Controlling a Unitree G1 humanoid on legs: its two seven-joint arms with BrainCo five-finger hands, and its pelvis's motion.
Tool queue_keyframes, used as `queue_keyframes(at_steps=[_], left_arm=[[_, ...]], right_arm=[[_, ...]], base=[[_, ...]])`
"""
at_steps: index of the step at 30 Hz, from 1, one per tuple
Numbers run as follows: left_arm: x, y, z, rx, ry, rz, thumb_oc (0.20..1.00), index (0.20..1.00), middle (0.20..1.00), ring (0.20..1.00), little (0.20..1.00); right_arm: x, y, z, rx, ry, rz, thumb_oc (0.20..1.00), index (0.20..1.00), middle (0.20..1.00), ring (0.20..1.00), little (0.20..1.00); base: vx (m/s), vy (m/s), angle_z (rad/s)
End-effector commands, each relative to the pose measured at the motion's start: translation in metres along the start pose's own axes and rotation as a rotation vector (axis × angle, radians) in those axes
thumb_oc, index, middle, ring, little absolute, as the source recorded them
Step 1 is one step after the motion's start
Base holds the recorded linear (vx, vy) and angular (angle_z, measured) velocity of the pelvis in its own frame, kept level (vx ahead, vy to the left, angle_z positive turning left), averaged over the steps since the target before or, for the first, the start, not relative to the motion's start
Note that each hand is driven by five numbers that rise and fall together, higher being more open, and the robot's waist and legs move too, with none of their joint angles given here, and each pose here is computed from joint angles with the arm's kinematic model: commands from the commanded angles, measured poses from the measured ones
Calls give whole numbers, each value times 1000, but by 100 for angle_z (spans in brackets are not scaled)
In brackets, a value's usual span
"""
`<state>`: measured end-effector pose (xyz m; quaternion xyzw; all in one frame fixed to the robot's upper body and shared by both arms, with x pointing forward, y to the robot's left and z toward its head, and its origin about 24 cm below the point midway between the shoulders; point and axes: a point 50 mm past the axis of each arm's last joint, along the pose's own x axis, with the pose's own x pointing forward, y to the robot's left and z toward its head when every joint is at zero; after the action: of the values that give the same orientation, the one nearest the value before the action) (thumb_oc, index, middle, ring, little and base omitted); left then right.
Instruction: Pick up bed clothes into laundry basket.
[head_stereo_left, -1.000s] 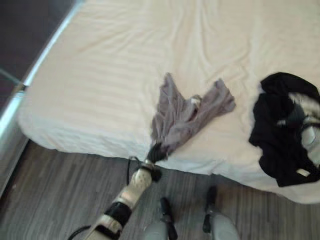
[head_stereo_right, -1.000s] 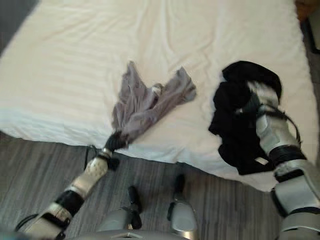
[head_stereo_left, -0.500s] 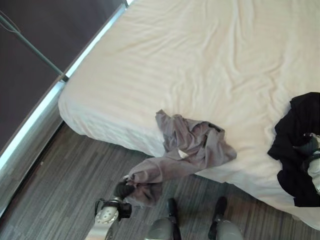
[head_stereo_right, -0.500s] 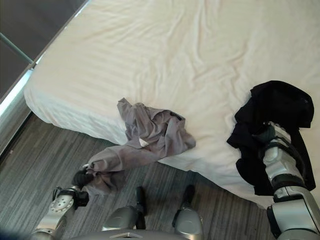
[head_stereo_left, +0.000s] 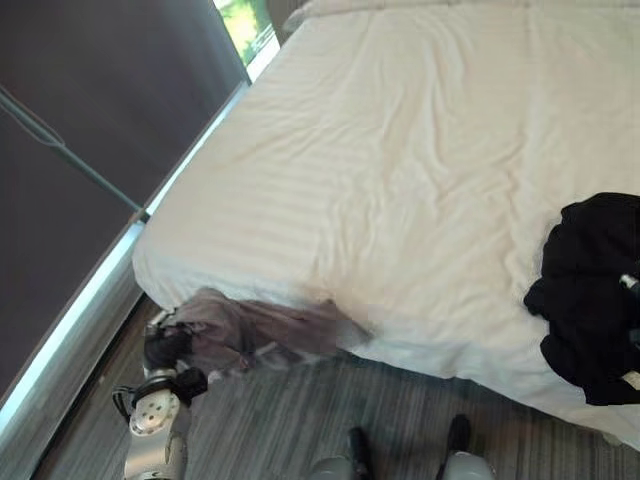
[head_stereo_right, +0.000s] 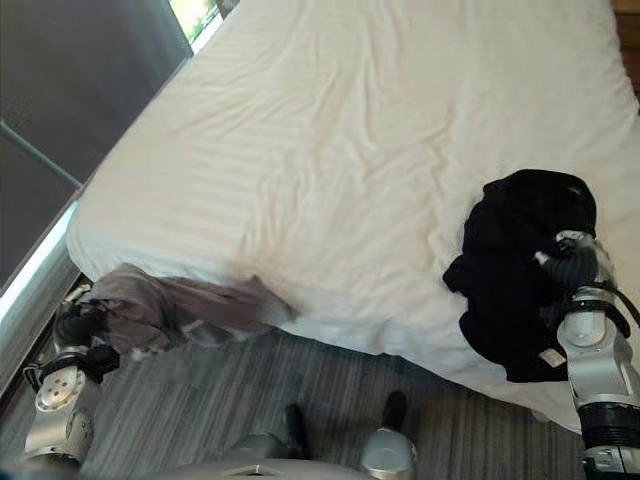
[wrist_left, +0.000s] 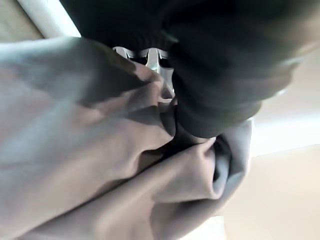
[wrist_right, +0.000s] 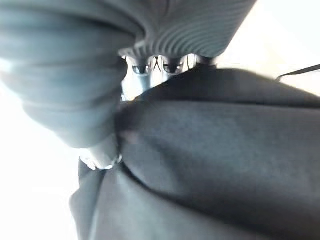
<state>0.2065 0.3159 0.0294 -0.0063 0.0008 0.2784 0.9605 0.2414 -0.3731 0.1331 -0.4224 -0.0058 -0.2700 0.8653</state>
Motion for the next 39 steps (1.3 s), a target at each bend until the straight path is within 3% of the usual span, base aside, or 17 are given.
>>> queue_keyframes(at_steps=[1, 7, 9, 13, 18, 21, 24, 30, 39], left_arm=[[20, -9, 81, -75, -399, 7, 200, 200, 200, 200, 200], [-10, -45, 111, -105, -597, -106, 200, 200, 200, 200, 200], [-21, -72, 126, -97, -667, -247, 200, 200, 200, 200, 200], [-31, -100, 142, -43, -753, -376, 200, 200, 200, 200, 200], [-34, -124, 164, -16, -860, -452, 200, 200, 200, 200, 200], [-36, -156, 191, -40, -972, -511, 200, 200, 200, 200, 200], [-37, -162, 198, -51, -995, -518, 200, 200, 200, 200, 200], [-42, -175, 197, -47, -980, -558, 200, 200, 200, 200, 200], [-38, -181, 189, -57, -926, -558, 200, 200, 200, 200, 200]], right_arm=[[8, -29, 64, 170, -318, -180, 200, 200, 200, 200, 200], [-14, -23, 112, 388, -550, -194, 200, 200, 200, 200, 200], [-25, -25, 103, 409, -525, -225, 200, 200, 200, 200, 200], [-34, -29, 113, 418, -579, -255, 200, 200, 200, 200, 200], [-34, -35, 121, 434, -619, -298, 200, 200, 200, 200, 200], [-35, -40, 131, 437, -662, -344, 200, 200, 200, 200, 200], [-37, -35, 136, 446, -679, -335, 200, 200, 200, 200, 200], [-36, 6, 162, 543, -717, -152, 200, 200, 200, 200, 200], [-37, 22, 197, 447, -837, -99, 200, 200, 200, 200, 200]], base=[[-42, -24, -12], [-79, 58, -54], [-13, 112, -89], [-61, 118, -20], [-122, 65, -43], [-290, 113, -73], [-210, 123, -92], [-205, 40, -128], [-88, -229, -141]])
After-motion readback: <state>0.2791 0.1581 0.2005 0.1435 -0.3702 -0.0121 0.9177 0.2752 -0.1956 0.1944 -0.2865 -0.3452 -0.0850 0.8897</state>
